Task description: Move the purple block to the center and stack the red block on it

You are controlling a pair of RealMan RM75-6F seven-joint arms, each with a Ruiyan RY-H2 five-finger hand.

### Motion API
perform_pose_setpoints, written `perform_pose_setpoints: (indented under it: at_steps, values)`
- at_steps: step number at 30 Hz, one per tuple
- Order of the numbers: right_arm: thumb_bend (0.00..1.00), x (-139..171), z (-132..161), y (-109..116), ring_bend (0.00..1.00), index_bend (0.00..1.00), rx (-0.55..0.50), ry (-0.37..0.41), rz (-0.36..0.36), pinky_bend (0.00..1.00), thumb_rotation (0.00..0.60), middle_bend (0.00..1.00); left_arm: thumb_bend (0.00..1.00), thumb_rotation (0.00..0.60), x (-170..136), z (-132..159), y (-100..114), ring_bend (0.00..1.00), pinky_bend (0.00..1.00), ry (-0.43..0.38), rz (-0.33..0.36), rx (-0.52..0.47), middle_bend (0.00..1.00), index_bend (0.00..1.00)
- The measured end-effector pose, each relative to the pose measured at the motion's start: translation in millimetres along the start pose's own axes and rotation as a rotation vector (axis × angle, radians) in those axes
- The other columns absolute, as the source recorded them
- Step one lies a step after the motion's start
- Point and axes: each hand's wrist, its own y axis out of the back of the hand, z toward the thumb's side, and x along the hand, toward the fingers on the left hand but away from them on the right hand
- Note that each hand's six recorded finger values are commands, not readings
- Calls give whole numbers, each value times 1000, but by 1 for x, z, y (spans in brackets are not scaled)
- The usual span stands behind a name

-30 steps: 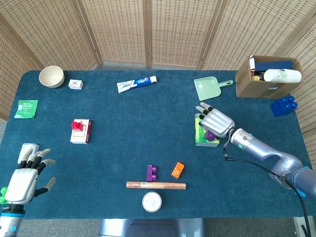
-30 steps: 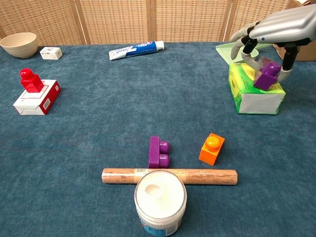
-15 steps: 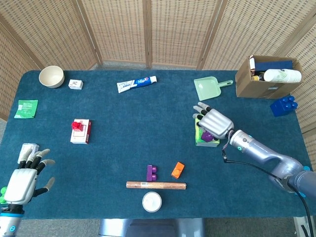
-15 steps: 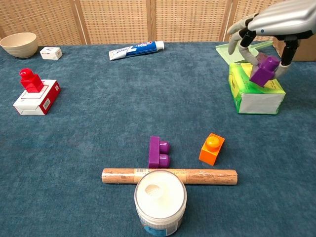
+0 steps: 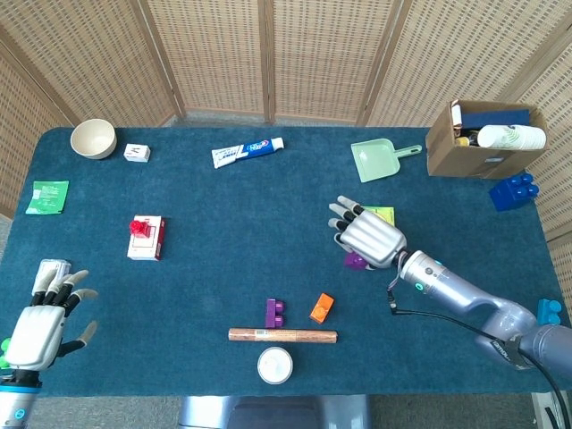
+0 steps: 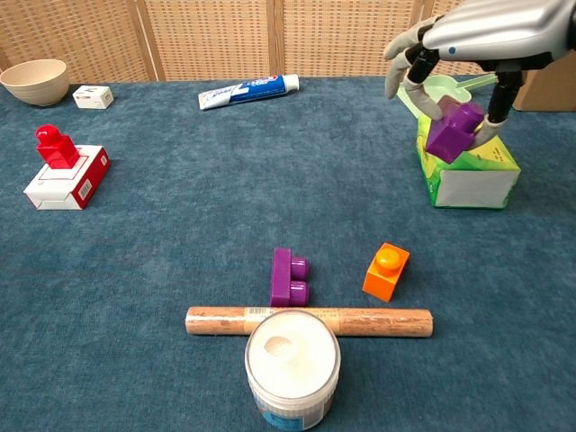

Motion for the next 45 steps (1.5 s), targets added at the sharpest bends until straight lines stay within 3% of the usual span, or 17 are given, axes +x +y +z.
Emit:
perform_pose_setpoints:
  at_steps: [19, 45]
  values:
    - [28, -52, 59, 16, 83, 668, -54, 40, -26, 134, 600, 264, 376, 600, -9, -21, -6, 174, 0, 22, -9, -28, 173, 337]
    - [30, -125, 98, 12, 84, 671, -76, 54, 4, 134, 600, 263, 376, 600, -12, -35, -11, 174, 0, 48, -17, -37, 172, 338]
